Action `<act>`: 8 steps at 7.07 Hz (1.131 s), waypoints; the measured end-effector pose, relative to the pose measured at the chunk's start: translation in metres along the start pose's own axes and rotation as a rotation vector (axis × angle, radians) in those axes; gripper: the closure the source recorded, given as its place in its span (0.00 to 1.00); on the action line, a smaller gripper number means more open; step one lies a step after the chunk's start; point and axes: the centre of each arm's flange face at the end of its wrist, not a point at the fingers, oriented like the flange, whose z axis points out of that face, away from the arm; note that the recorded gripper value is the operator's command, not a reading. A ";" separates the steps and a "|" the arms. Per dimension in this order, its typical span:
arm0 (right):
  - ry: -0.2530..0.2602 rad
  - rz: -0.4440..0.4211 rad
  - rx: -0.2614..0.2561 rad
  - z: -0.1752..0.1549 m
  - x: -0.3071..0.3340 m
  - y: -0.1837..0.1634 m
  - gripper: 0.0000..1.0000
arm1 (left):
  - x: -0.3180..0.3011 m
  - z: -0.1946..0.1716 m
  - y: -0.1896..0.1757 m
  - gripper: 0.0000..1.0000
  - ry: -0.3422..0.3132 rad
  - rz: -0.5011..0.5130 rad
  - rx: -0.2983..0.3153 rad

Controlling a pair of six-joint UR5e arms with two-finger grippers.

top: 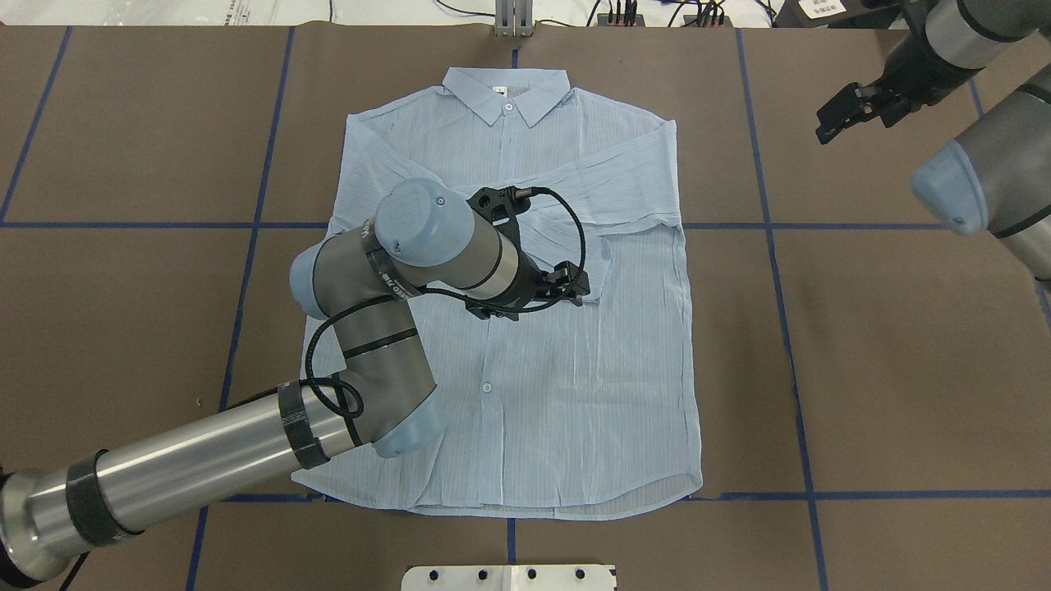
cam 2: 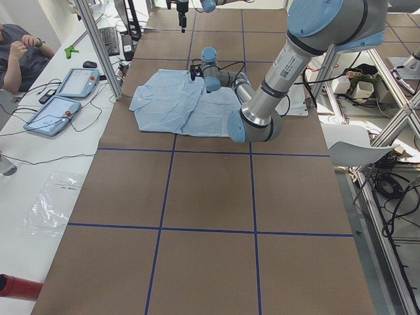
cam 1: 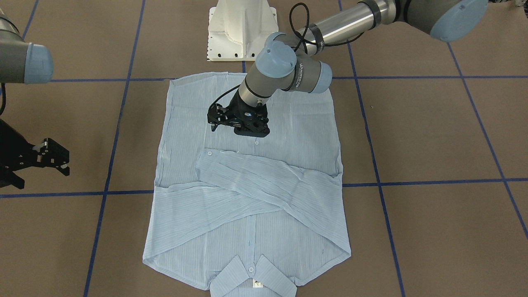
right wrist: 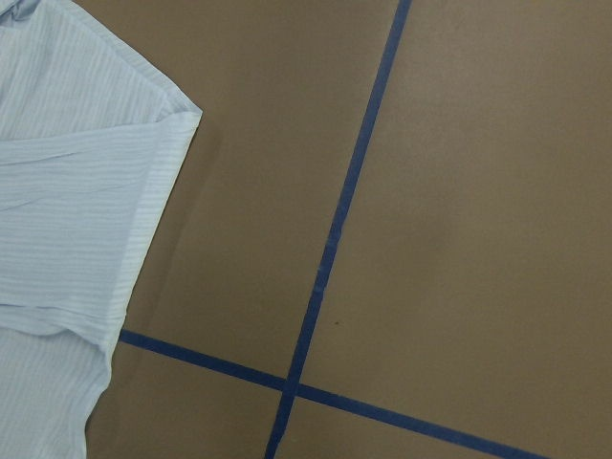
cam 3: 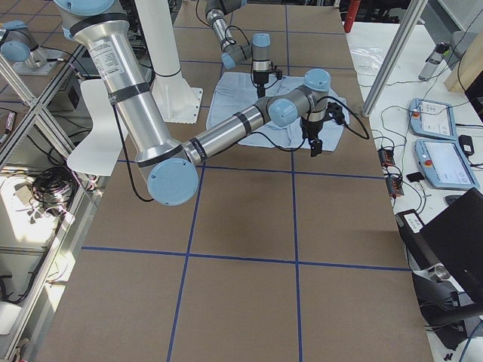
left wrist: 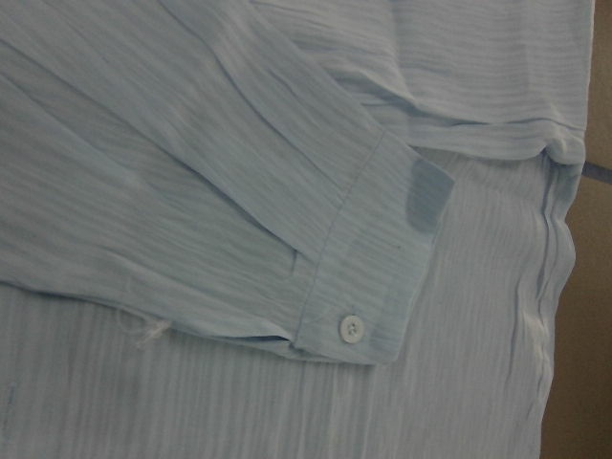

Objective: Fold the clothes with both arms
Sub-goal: 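Release the sleeve with the left gripper while the right gripper lowers beside the shirt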

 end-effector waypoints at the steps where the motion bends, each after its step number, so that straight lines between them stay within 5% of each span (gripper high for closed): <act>1: -0.008 0.033 0.004 -0.001 -0.015 0.015 0.00 | -0.023 -0.022 -0.001 0.00 -0.044 0.041 0.007; 4: -0.002 0.111 0.010 0.003 -0.064 0.082 0.00 | -0.101 -0.097 0.003 0.00 -0.142 0.200 0.027; 8: 0.002 0.181 0.015 0.007 -0.122 0.149 0.00 | -0.159 -0.136 0.023 0.00 -0.169 0.226 0.029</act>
